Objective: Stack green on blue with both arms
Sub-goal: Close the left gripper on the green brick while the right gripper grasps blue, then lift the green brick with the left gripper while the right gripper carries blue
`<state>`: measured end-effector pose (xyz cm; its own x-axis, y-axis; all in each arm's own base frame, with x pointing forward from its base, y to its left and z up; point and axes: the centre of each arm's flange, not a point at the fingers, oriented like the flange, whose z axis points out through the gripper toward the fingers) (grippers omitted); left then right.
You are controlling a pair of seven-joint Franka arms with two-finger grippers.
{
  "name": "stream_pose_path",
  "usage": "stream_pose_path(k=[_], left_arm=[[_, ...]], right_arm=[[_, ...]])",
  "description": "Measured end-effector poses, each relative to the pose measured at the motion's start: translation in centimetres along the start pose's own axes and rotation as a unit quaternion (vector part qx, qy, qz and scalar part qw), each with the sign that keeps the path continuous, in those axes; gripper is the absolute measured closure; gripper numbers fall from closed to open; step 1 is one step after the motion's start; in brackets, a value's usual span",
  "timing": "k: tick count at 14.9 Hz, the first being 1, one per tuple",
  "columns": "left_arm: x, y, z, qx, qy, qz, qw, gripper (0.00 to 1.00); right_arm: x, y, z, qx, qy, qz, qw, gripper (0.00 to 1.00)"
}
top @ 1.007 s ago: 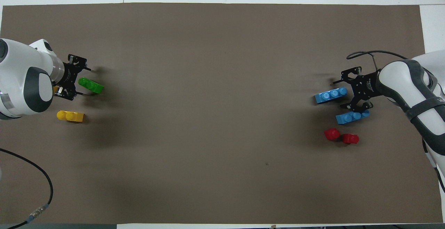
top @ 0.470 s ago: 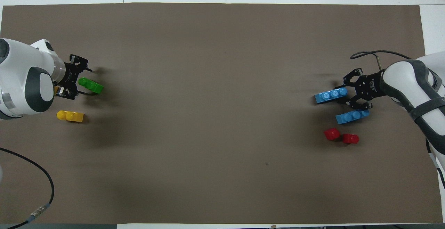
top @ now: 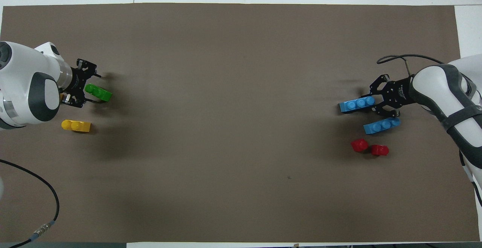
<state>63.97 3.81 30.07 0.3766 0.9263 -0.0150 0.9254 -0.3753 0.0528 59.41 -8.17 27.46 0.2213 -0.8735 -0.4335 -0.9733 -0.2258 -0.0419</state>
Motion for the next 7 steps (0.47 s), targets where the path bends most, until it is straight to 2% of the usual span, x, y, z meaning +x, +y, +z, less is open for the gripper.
stream_pose_path(k=[1,2,4,6,7], left_arm=[[0.0,0.0,0.0,0.000,0.000,0.000,1.000,0.10],[0.0,0.0,0.0,0.000,0.000,0.000,1.000,0.19],[0.0,0.0,0.0,0.000,0.000,0.000,1.000,0.47],[0.0,0.0,0.0,0.000,0.000,0.001,1.000,0.65],[-0.1,0.1,0.0,0.000,0.000,0.001,1.000,0.65]], right_arm=[[-0.4,-0.4,-0.2,0.001,-0.001,-0.005,1.000,0.65],[-1.1,-1.0,-0.7,-0.001,-0.005,-0.012,1.000,0.65],[-3.1,-2.8,-2.4,-0.003,-0.015,-0.027,1.000,0.65],[-5.7,-4.4,-4.0,-0.011,-0.027,-0.010,1.000,0.65],[-7.2,-4.9,-4.5,-0.016,-0.037,0.003,0.999,0.65]])
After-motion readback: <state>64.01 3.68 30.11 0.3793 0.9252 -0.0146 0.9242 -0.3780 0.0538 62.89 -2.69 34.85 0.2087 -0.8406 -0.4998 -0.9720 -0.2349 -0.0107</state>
